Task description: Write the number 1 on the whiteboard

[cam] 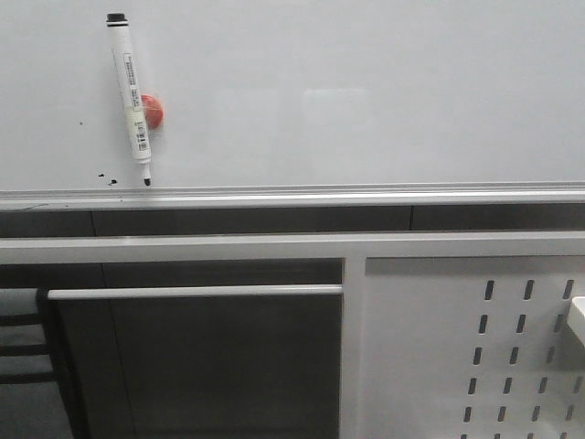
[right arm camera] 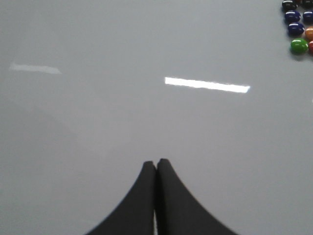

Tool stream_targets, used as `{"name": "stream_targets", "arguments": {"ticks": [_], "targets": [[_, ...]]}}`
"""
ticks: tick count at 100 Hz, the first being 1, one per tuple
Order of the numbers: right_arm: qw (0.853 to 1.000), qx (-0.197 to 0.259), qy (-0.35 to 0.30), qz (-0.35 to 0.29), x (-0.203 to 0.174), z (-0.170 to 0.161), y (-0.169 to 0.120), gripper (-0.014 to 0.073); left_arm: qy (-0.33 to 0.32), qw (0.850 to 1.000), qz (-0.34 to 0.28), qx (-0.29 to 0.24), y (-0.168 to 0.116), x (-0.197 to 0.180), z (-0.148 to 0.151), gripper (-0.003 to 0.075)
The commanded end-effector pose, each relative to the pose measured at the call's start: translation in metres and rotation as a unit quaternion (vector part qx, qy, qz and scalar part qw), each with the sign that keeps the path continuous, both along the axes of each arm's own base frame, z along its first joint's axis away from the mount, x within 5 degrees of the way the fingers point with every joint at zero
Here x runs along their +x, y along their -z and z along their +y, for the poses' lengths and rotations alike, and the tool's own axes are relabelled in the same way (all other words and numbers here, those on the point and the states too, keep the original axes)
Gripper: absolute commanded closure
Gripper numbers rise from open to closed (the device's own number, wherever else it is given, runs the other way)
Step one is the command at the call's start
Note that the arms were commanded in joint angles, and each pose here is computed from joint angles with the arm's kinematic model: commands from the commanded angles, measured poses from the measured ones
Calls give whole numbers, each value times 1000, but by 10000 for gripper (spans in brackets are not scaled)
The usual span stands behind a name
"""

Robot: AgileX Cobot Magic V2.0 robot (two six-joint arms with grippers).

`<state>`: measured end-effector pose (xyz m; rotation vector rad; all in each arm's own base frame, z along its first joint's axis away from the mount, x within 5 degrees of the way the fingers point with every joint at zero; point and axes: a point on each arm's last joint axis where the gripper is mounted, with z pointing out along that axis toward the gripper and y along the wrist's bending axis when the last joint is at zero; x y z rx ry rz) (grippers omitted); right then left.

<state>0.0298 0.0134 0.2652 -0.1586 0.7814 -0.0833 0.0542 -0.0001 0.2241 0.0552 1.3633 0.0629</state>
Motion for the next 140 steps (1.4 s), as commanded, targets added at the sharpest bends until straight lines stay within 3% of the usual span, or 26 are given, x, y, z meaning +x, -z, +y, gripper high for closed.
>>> {"name": "stream_targets", "arguments": {"ticks": [1,12,34,48,67,77,95,100,112,119,124,140], "targets": [[997,40,-52,-28,-6,1,-2,664,1,999,-47,-19,-1,-3,1,741],[993,89,-78,22,0,-1,4,664,1,995,-79,-61,-7,-5,3,741],[985,112,-40,126,12,-7,19,664,-2,992,-110,-67,-12,-8,4,741],[977,151,-64,139,13,-7,19,663,-4,988,-136,-70,-17,-10,5,741],[967,182,-52,169,9,-11,-4,664,4,993,-108,-41,-40,-10,2,742],[945,211,0,249,7,-18,-15,664,8,998,-58,-30,-57,-8,0,742],[916,237,45,321,4,-24,-35,664,14,999,2,-41,-82,1,-1,741],[897,244,67,362,5,-27,-37,663,20,998,14,-59,-87,4,-1,741],[827,275,111,477,10,-32,-34,664,31,993,22,-113,-92,11,-2,741],[802,288,106,512,14,-30,-36,664,32,991,31,-124,-91,15,-2,741],[800,274,88,526,17,-26,-38,664,32,990,42,-129,-89,19,-2,741],[824,220,-6,521,23,-9,-48,664,39,987,84,-130,-82,27,-4,741]]}}
